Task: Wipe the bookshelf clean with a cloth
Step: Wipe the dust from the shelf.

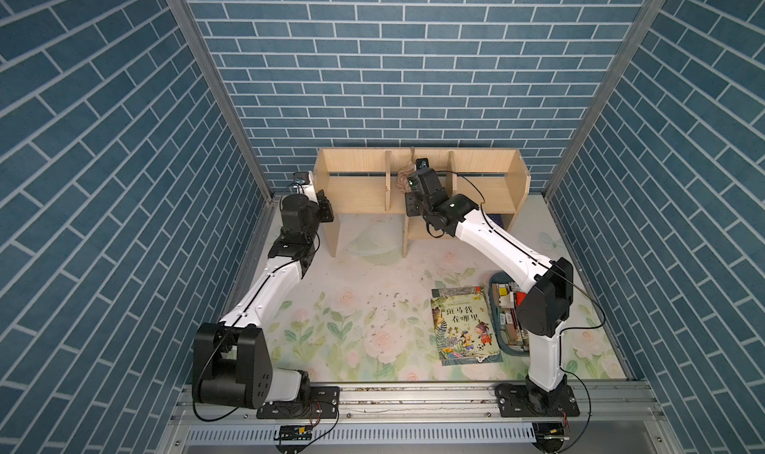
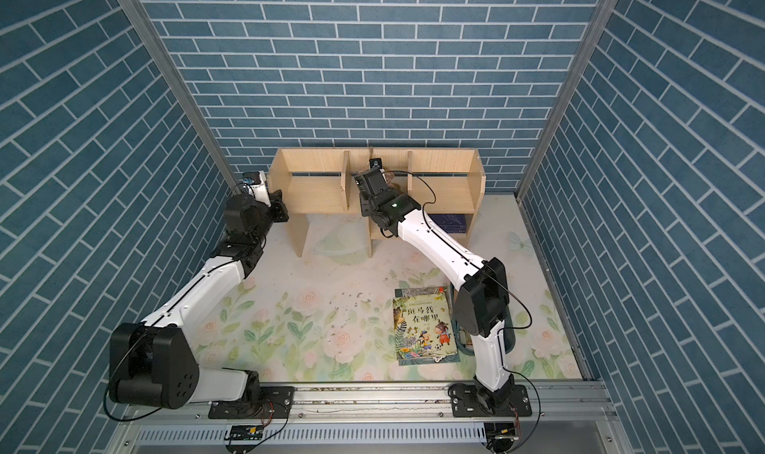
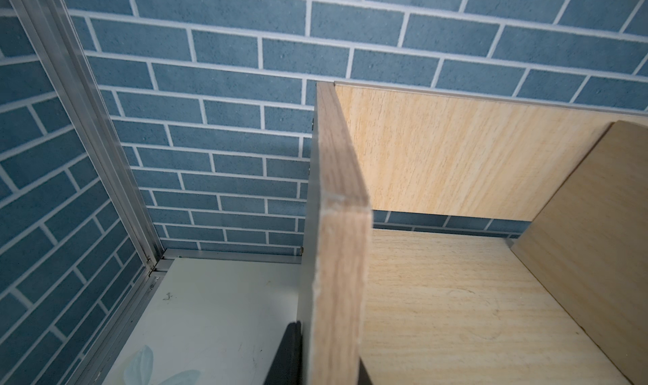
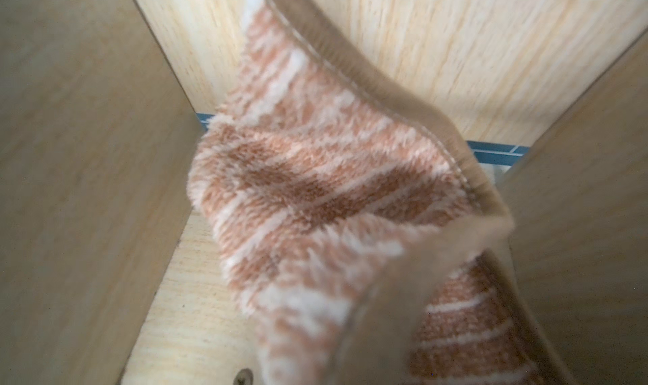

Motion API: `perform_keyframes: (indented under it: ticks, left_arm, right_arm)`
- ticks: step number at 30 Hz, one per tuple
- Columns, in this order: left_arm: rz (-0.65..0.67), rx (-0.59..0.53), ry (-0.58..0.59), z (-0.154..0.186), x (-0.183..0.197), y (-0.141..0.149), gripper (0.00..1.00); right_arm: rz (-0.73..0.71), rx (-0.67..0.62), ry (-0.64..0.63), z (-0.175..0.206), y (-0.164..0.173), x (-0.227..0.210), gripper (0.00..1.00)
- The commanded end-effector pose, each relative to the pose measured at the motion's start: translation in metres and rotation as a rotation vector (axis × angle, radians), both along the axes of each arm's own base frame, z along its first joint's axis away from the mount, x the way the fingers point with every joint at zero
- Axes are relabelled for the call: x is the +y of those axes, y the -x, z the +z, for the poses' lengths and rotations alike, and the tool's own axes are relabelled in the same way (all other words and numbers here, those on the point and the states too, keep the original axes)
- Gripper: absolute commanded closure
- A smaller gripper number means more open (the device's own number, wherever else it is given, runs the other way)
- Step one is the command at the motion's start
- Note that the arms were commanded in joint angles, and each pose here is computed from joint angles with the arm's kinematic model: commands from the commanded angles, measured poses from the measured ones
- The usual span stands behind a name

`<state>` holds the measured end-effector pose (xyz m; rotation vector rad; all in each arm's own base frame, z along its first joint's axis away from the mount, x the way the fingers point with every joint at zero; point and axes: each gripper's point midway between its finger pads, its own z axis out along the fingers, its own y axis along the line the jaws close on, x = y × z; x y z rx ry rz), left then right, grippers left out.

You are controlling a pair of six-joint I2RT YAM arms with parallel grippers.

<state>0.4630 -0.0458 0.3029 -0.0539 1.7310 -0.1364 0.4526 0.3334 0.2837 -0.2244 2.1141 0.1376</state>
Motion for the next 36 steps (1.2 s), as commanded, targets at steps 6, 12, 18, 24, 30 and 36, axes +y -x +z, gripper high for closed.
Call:
perform_keyframes:
  ticks: [6, 12, 18, 24, 30, 36]
  left_arm:
    - [-0.236, 0.216, 0.124, -0.057, -0.065, 0.017, 1.0]
    - [-0.238, 0.22, 0.124, -0.058, -0.066, 0.017, 1.0]
    - [-0.238, 0.219, 0.125, -0.058, -0.066, 0.016, 1.0]
    - [-0.237, 0.218, 0.125, -0.057, -0.066, 0.017, 1.0]
    - [-0.238, 0.222, 0.125, -0.059, -0.066, 0.016, 1.0]
    - [-0.236, 0.222, 0.125, -0.059, -0.066, 0.016, 1.0]
  right_arm:
    - [0.129, 0.037, -0.141, 0.005, 0.011, 0.048, 1.0]
    - [0.1, 0.01, -0.138, 0.018, 0.023, 0.034, 1.0]
    - [0.052, -0.126, -0.162, 0.087, 0.051, -0.015, 1.0]
    - [-0.128, -0.253, -0.198, 0.153, 0.064, -0.112, 1.0]
    - [-0.221, -0.169, -0.254, 0.118, 0.04, -0.176, 1.0]
    - [-0.194, -0.067, -0.27, 0.065, 0.016, -0.175, 1.0]
